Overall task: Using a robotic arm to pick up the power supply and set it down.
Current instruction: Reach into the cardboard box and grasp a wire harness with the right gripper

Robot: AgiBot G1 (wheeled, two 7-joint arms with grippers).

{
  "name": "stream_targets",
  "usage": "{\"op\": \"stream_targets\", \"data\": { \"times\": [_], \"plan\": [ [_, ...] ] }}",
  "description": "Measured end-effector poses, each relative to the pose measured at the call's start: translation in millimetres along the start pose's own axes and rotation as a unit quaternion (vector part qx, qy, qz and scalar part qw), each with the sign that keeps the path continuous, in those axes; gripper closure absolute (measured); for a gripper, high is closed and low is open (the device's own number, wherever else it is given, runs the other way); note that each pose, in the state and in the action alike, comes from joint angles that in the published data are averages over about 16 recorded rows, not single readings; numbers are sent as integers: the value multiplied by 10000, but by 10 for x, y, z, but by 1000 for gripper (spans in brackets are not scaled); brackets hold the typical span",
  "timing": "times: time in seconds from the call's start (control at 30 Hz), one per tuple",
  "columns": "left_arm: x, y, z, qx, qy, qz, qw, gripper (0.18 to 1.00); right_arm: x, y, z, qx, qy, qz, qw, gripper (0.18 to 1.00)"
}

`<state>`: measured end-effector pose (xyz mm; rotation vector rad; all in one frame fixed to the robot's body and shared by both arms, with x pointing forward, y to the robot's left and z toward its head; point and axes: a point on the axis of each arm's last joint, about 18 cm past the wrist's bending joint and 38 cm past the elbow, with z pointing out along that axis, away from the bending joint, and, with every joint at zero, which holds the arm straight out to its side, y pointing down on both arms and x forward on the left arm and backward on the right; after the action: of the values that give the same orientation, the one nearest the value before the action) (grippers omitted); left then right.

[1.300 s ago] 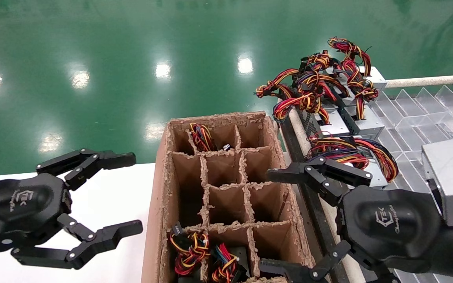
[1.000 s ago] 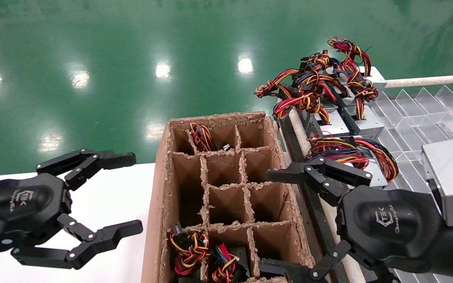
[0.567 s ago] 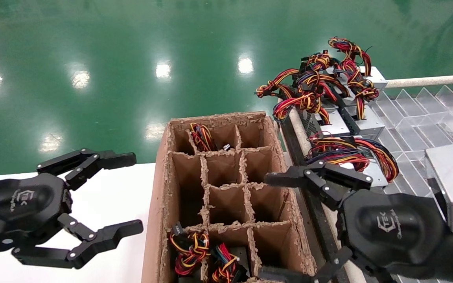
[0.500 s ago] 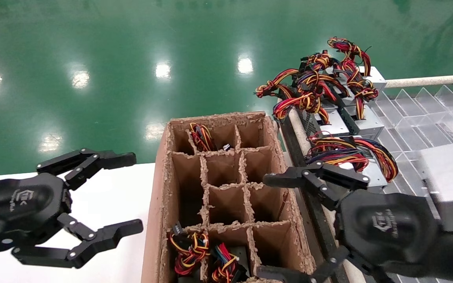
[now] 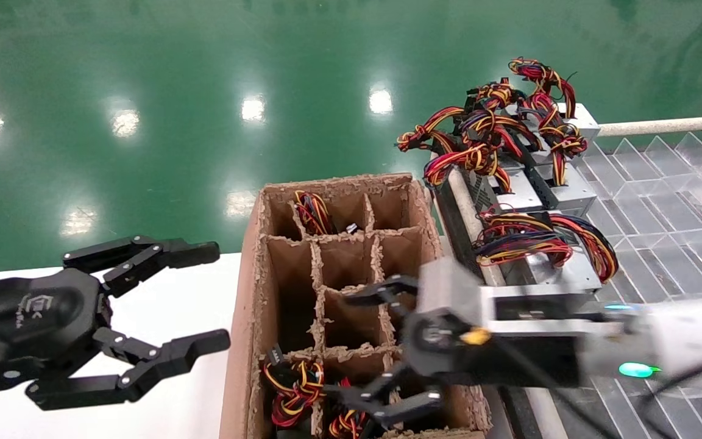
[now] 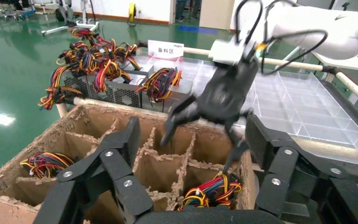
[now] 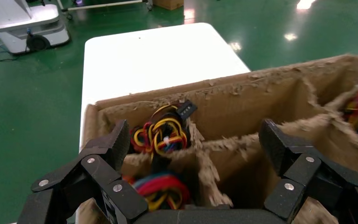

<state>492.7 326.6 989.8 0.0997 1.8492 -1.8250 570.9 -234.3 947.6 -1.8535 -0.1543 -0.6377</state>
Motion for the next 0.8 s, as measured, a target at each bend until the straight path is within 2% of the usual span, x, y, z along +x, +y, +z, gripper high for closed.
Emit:
{"op": "stream_targets", "data": {
  "times": [0.17, 0.33, 0.67, 0.8],
  "plan": [
    [0, 0, 0, 0, 0, 0, 10000, 376, 33, 49, 285, -117, -120, 2, 9999, 179],
    [0, 0, 0, 0, 0, 0, 10000, 478, 25, 56, 434, -204, -217, -38, 9995, 180],
    [0, 0, 0, 0, 0, 0, 10000, 717, -30, 83, 466, -336, -304, -37, 9990, 206],
    [0, 0, 0, 0, 0, 0, 10000, 800, -42, 102, 456, -374, -315, -17, 9988, 242]
  ]
}}
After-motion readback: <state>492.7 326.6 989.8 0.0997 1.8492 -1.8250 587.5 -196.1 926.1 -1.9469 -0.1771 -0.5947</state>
